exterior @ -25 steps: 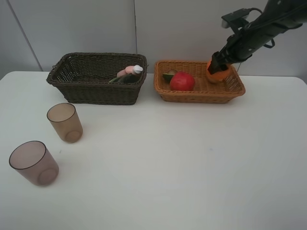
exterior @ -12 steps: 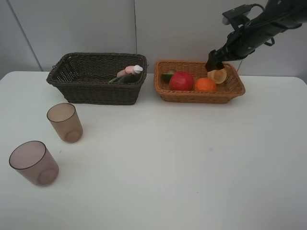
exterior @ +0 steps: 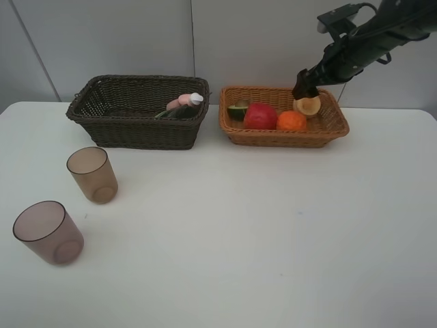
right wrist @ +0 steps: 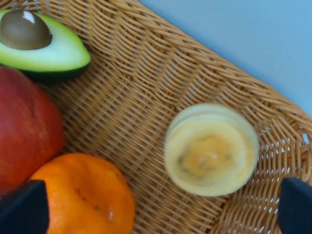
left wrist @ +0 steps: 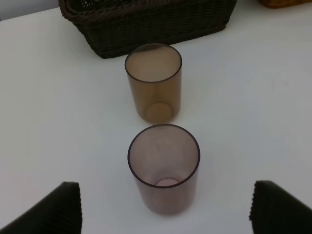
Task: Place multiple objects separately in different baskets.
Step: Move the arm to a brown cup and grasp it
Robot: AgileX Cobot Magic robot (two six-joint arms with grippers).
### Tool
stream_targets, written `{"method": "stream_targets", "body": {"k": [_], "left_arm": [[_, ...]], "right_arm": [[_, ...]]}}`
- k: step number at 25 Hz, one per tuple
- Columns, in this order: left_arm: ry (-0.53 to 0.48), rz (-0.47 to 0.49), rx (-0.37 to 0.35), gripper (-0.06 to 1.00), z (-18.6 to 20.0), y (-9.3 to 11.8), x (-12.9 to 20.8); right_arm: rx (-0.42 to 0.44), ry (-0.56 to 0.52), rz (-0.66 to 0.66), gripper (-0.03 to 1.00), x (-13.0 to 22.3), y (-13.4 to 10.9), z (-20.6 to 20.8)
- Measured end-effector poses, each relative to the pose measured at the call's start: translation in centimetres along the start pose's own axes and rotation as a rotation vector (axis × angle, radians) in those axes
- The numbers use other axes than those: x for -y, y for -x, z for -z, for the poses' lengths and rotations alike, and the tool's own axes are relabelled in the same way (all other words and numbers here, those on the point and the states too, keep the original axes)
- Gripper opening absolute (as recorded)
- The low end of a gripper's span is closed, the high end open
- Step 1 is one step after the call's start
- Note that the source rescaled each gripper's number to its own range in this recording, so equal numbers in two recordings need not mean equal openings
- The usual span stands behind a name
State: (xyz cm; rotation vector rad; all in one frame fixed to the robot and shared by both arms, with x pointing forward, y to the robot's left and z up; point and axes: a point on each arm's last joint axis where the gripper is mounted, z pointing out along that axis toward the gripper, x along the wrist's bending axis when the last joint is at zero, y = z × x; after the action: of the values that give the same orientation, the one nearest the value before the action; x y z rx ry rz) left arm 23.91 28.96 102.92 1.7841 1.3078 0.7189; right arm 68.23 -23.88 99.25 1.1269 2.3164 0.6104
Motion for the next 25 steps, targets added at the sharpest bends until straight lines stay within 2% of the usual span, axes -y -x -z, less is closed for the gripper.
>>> {"method": "stream_targets", "body": {"k": [9,12,17,21,25], "left_arm": [[0.000,0.000,0.000,0.94,0.0,0.0,0.0],[0.000,0.000,0.000,0.94,0.0,0.0,0.0],[0.000,0.000,0.000,0.94,0.0,0.0,0.0],[0.000,0.000,0.000,0.94,0.0,0.0,0.0],[0.000,0.000,0.000,0.94,0.0,0.0,0.0]], "right_arm": [[-0.057,-0.026,0.025,0.98,-0.5,-1.8,0.1],[-0.080,-0.042,0.020,0.98,-0.8,-2.1,1.3],[-0.121,-0.074,0.041,0.98,-1.4,-2.4,5.7],[-0.164,-0.158,0.068,0.98,-0.9,-2.9,9.2],[-0.166,-0.214,0.065,0.98,0.4,-3.6,12.3]]}}
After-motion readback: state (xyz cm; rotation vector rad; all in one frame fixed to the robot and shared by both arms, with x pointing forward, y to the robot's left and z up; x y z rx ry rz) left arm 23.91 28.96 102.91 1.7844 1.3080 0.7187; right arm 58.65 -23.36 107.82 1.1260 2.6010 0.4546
